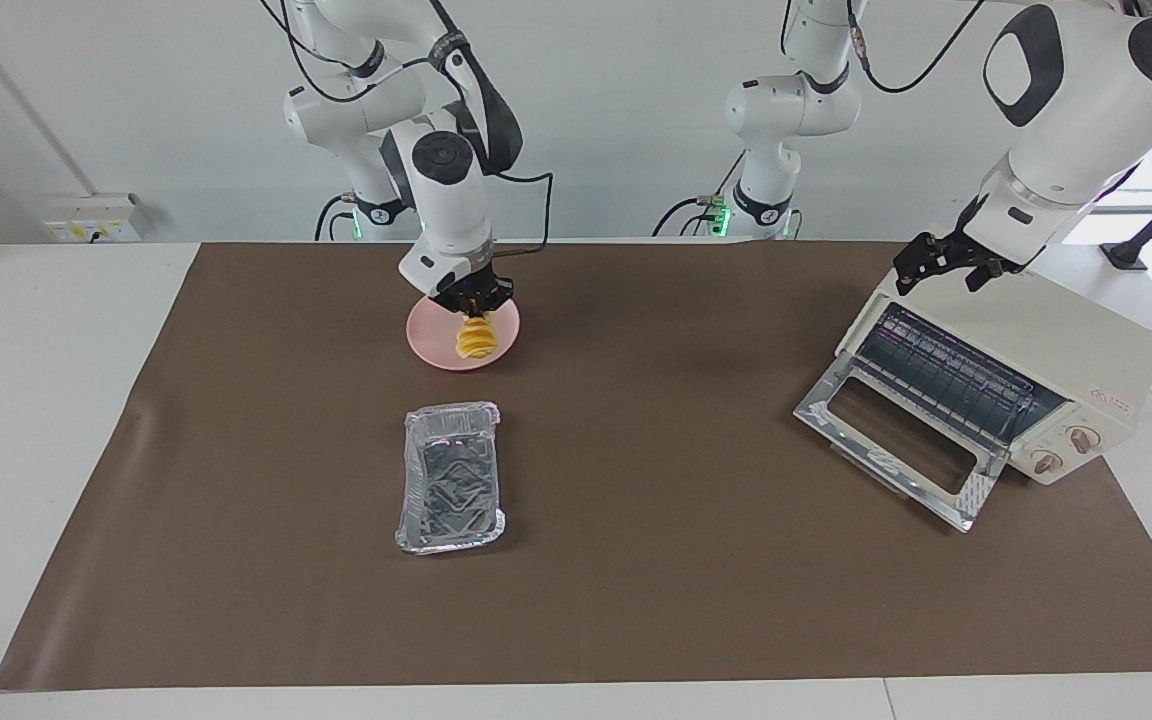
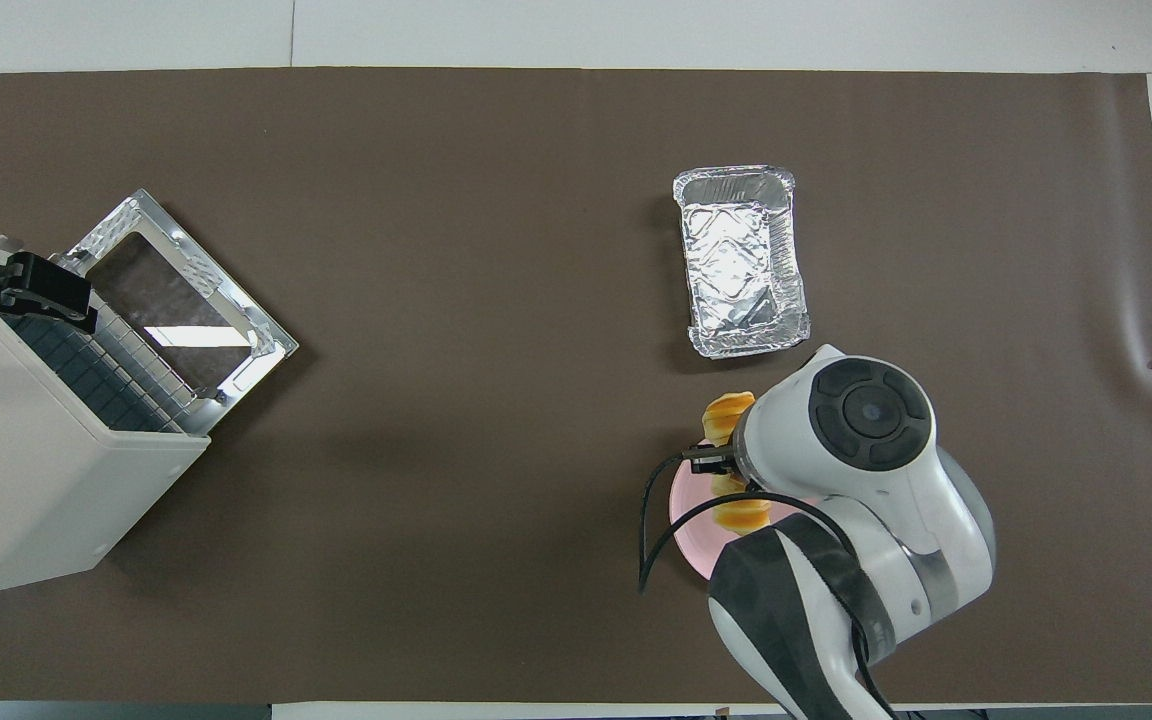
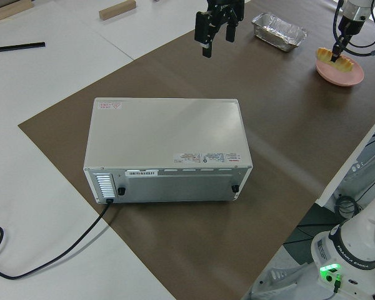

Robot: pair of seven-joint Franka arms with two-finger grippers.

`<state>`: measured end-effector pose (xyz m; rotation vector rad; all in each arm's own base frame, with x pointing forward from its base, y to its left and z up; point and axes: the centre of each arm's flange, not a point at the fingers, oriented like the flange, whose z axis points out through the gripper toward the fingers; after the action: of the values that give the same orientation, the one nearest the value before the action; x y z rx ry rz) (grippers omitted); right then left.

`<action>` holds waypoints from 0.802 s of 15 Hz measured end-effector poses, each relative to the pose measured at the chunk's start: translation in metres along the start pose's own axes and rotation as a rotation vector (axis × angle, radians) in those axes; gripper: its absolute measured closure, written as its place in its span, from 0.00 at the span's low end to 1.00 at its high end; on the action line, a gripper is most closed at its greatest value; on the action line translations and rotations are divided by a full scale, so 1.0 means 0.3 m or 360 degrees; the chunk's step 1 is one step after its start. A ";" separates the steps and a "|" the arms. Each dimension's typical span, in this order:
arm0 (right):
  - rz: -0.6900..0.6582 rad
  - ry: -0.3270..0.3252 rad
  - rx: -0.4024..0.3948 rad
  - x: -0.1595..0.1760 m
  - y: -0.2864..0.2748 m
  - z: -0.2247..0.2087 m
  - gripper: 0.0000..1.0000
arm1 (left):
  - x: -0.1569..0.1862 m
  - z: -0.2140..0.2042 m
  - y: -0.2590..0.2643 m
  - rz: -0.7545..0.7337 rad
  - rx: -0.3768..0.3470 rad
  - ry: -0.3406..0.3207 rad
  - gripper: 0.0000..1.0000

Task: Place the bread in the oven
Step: 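Lift the bread roll with the right gripper and carry it to the foil tray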

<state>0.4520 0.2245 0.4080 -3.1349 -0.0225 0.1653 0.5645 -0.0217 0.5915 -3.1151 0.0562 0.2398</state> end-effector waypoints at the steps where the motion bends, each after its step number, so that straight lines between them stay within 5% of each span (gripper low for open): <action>1: -0.0004 0.0016 0.0012 0.033 0.017 -0.058 0.90 | 0.000 0.000 0.000 0.0000 0.0000 0.0000 0.00; 8: -0.0160 0.0113 0.0123 0.357 0.247 -0.207 0.90 | 0.000 0.000 0.000 0.0000 0.0000 0.0000 0.00; 12: -0.0207 0.0106 0.0125 0.520 0.212 -0.148 0.90 | 0.000 0.000 0.000 0.0000 0.0000 0.0000 0.00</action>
<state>0.6127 0.1631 0.4355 -3.0456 -0.2139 0.0595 0.5645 -0.0217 0.5915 -3.1151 0.0562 0.2398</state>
